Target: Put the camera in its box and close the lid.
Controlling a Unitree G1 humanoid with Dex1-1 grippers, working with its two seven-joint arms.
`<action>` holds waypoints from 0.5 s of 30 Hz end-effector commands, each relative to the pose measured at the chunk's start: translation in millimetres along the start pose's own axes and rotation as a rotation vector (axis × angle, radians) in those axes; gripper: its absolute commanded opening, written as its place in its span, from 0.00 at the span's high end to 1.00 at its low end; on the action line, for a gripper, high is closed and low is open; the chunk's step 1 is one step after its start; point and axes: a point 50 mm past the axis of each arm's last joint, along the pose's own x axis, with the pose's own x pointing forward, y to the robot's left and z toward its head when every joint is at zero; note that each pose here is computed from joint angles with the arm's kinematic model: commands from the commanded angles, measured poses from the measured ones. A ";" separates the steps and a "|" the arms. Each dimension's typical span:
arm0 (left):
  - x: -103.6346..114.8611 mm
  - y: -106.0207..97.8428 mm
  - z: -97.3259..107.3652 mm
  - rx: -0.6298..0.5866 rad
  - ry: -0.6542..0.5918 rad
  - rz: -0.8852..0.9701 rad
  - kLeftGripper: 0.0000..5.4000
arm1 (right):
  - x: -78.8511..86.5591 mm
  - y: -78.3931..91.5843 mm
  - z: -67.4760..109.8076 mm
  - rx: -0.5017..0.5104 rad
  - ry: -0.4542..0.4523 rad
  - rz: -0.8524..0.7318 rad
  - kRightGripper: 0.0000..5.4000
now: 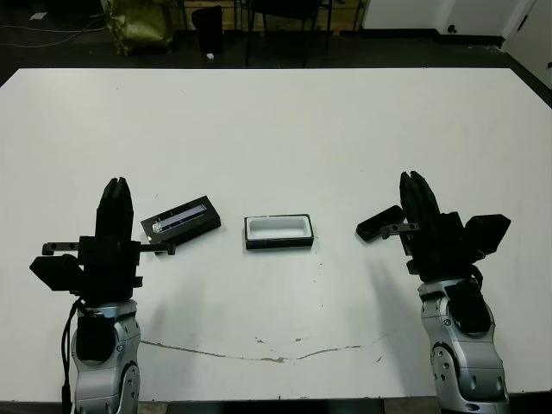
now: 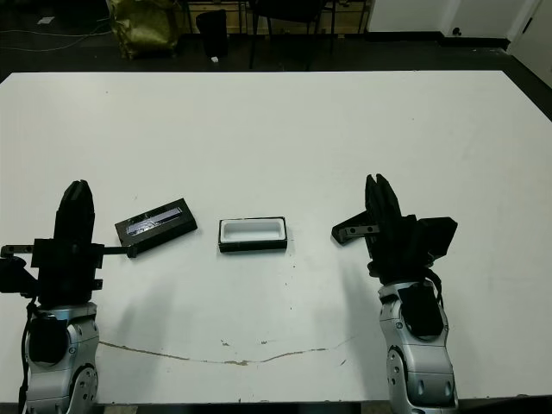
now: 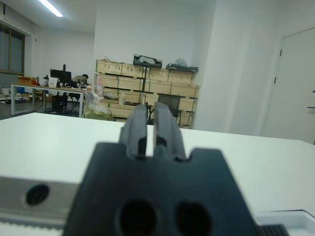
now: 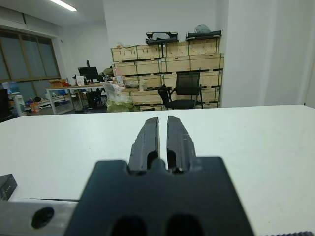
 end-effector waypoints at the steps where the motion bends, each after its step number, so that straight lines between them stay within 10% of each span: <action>1: -5.1 -0.5 -2.9 0.010 0.034 0.009 1.00 | -4.5 0.2 -3.1 -0.003 0.020 -0.002 1.00; 15: -12.5 -4.0 -6.1 0.000 0.048 -0.006 1.00 | 4.8 -9.5 16.7 -0.123 0.009 0.087 1.00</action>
